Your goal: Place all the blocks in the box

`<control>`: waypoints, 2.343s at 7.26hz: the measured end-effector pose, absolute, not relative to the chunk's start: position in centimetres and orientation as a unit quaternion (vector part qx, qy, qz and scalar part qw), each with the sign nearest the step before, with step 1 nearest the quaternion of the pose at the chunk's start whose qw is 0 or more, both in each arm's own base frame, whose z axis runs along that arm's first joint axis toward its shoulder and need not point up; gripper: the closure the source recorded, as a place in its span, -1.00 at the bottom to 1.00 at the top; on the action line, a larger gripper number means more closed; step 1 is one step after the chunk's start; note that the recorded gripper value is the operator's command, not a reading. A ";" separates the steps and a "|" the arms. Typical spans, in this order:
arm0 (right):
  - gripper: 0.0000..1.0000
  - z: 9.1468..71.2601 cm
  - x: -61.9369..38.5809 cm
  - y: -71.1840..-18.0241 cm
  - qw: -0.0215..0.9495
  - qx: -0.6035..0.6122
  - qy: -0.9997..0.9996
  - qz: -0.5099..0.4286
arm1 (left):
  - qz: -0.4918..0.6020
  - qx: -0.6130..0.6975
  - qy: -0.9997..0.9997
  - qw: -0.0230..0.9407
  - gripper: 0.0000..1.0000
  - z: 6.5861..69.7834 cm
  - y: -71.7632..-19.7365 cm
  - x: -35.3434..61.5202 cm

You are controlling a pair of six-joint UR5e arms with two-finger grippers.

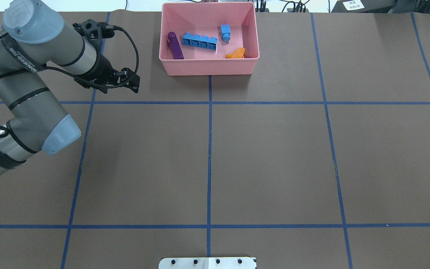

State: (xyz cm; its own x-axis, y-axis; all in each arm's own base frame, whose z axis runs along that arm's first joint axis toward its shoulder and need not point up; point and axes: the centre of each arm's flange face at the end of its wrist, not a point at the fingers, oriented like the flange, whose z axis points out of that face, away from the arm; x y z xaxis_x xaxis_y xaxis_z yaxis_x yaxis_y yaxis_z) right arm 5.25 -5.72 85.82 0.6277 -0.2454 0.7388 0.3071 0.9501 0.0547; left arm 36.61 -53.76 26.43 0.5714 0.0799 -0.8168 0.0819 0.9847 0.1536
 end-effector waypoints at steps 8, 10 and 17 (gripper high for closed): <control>1.00 84.3 4.6 -14.7 0.911 0.024 -0.366 -0.188 | 0.006 0.083 0.456 0.886 -1.00 28.0 -51.4 34.5; 1.00 77.8 4.1 -25.1 0.912 0.045 -0.373 -0.163 | 0.053 0.082 0.416 0.904 -1.00 30.6 -49.9 32.1; 1.00 42.4 -3.3 -56.1 0.913 0.012 -0.407 -0.018 | 0.181 0.111 0.348 0.913 -1.00 45.3 -50.1 10.3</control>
State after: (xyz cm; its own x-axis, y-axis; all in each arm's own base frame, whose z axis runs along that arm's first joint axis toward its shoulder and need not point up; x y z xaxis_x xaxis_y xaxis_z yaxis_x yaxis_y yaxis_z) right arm -3.25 -56.14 42.44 0.6683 -0.0430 0.7426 0.0232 0.9990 0.0370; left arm 10.27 -50.07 45.28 0.6920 0.4075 -0.5958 -0.2536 0.9100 0.3279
